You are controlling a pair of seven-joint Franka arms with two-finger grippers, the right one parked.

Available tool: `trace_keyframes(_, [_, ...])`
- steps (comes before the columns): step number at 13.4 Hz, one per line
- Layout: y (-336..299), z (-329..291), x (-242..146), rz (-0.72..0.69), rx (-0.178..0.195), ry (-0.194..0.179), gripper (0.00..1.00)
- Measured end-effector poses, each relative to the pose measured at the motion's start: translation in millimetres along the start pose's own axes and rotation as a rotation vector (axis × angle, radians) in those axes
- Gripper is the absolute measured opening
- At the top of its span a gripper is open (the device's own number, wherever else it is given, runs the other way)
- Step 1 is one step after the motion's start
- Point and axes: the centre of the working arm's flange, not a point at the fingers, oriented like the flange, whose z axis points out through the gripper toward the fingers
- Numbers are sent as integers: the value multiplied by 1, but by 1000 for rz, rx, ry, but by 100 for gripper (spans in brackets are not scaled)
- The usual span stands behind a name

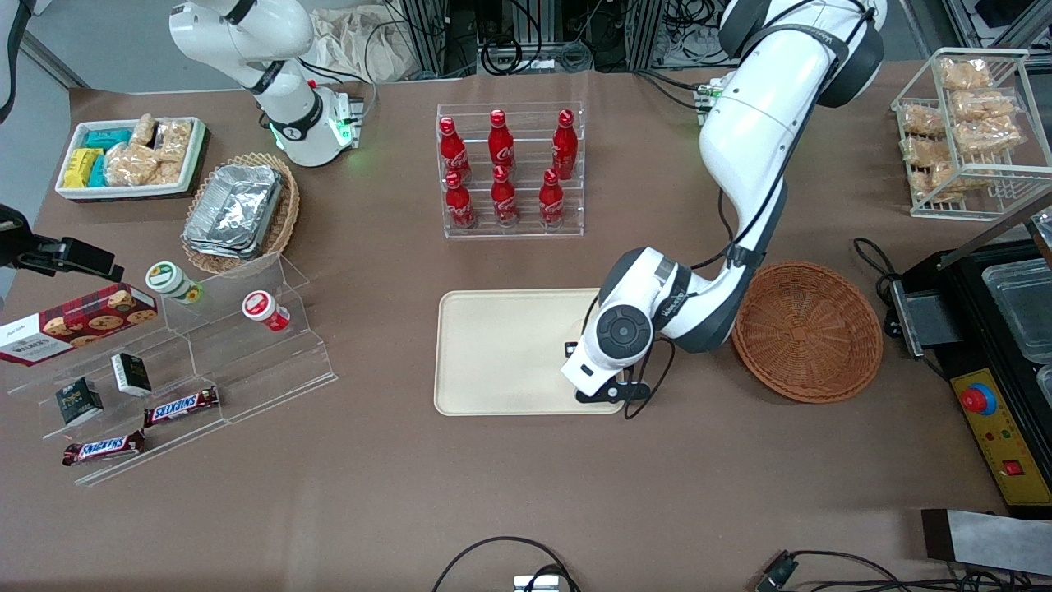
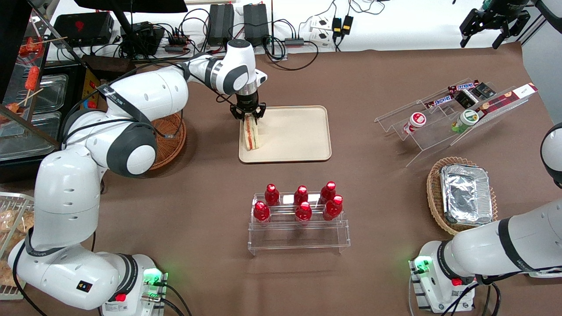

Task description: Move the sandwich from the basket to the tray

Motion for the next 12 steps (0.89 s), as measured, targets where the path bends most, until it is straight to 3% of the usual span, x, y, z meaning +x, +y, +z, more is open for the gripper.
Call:
trace_keyframes(4, [-12, -68, -11, -7, 13, 23, 99])
trace_keyframes(7, [-49, -139, -34, -38, 33, 86, 100])
trace_keyframes(12, [-139, -186, -86, -58, 72, 109, 100])
